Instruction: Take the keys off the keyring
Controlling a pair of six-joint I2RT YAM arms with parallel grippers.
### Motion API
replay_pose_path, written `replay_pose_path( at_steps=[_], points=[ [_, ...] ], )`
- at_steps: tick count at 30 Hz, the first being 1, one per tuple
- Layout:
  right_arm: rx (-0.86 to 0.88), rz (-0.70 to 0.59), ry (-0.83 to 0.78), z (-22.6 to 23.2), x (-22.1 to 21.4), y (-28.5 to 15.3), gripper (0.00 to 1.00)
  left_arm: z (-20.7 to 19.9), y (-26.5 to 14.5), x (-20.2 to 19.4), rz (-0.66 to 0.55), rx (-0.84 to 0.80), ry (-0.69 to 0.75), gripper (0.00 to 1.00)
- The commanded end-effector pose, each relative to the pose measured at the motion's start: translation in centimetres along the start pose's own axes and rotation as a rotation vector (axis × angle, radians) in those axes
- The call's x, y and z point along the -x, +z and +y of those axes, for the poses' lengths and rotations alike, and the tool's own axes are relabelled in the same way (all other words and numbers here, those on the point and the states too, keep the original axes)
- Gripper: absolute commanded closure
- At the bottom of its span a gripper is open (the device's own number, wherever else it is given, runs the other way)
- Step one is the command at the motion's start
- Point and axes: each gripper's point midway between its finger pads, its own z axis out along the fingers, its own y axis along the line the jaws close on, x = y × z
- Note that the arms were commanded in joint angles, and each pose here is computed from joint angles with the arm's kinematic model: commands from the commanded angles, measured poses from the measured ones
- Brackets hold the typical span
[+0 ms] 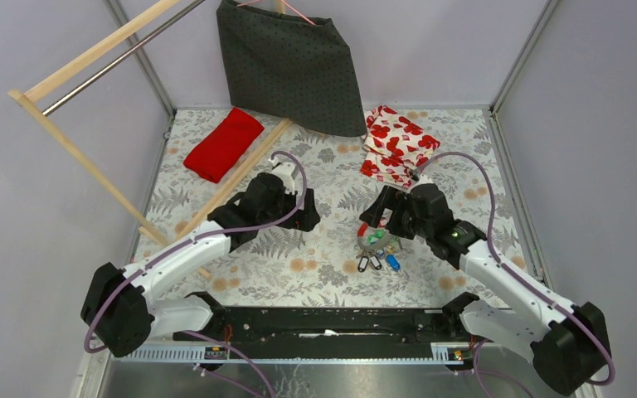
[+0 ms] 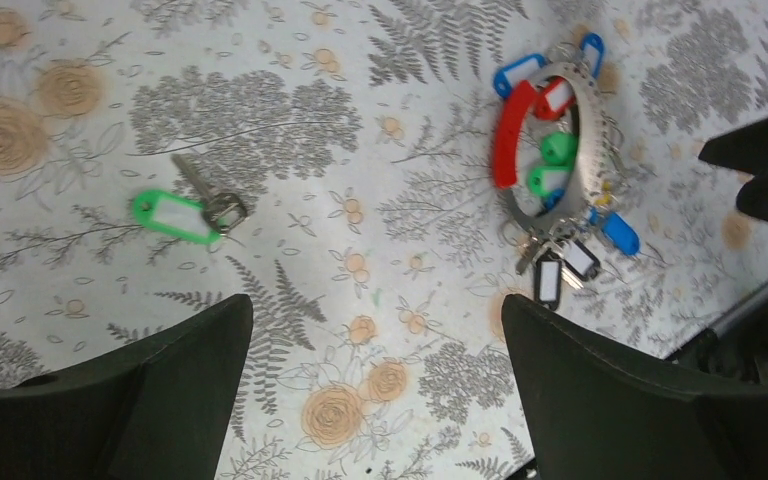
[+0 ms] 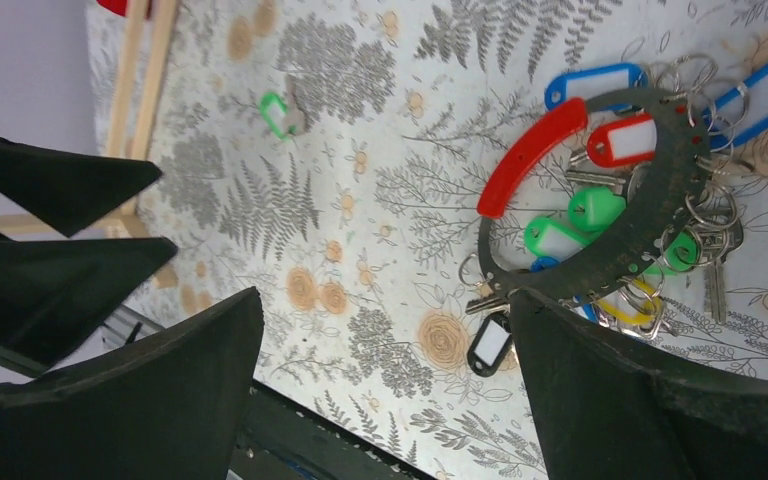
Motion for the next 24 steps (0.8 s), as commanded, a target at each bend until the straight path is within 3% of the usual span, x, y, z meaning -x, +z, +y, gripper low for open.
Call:
replay_pose_path(
  at_steps=[1,9,24],
  points=[
    [-0.002,-0.117,-0.026,1.3,3.2,-2.6,0.00,-2.7,-1.5,2.7,-0.052,-0.079,0.047,0.01],
    [0.004,-0.242,-0.034,1.7,5.1,-5.9,0.00,-2.9,-2.1,4.1,-0.072,-0.062,0.044,0.01],
    [-0.020,-0.261,-0.041,1.1,5.3,-6.7,0.00,-3.3,-2.4,4.8,-0.109,-0.089,0.083,0.01]
  ],
)
